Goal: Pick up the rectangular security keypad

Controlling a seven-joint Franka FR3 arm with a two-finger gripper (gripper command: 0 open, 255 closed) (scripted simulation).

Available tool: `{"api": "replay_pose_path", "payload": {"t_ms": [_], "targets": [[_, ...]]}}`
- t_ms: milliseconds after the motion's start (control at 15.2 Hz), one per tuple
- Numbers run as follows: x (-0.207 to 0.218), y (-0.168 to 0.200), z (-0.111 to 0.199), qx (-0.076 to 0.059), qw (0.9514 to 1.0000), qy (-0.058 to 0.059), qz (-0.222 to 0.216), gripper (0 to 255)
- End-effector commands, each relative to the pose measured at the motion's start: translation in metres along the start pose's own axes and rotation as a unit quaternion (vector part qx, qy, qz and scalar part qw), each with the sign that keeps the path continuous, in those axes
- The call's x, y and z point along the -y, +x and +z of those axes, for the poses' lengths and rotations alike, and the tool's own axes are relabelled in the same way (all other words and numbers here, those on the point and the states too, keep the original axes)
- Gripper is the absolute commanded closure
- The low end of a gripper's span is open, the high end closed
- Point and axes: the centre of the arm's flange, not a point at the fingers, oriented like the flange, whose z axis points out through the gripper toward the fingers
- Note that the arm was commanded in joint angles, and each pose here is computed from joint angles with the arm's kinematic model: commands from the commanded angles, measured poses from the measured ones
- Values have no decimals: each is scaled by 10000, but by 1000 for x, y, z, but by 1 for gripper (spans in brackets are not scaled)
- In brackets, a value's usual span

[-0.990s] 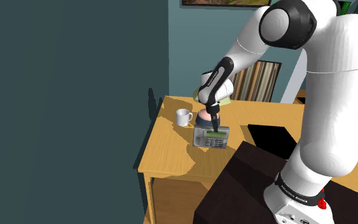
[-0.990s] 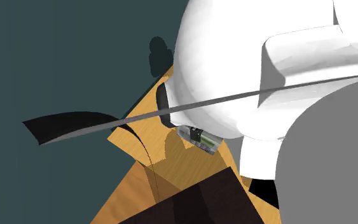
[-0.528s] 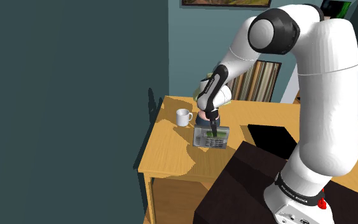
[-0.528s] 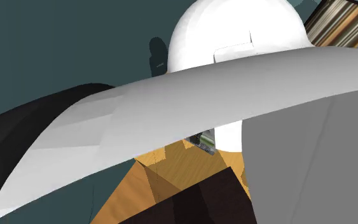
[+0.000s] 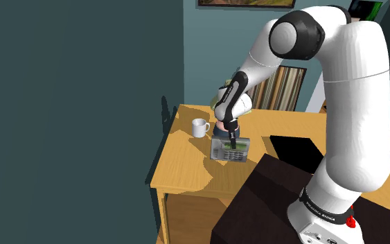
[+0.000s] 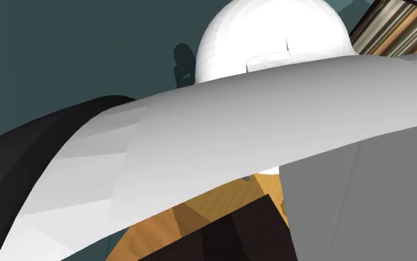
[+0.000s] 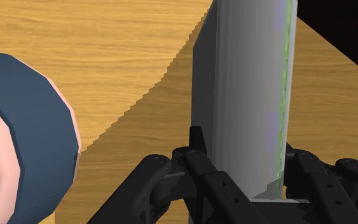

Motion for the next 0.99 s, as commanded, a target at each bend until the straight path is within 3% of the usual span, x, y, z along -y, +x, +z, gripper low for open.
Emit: {"api": "replay_pose_path", "payload": {"t_ms": [0, 924], "targets": [[0, 0, 1, 2, 10000, 0, -5, 255], [6, -16, -60, 2, 10000, 0, -5, 255]]}}
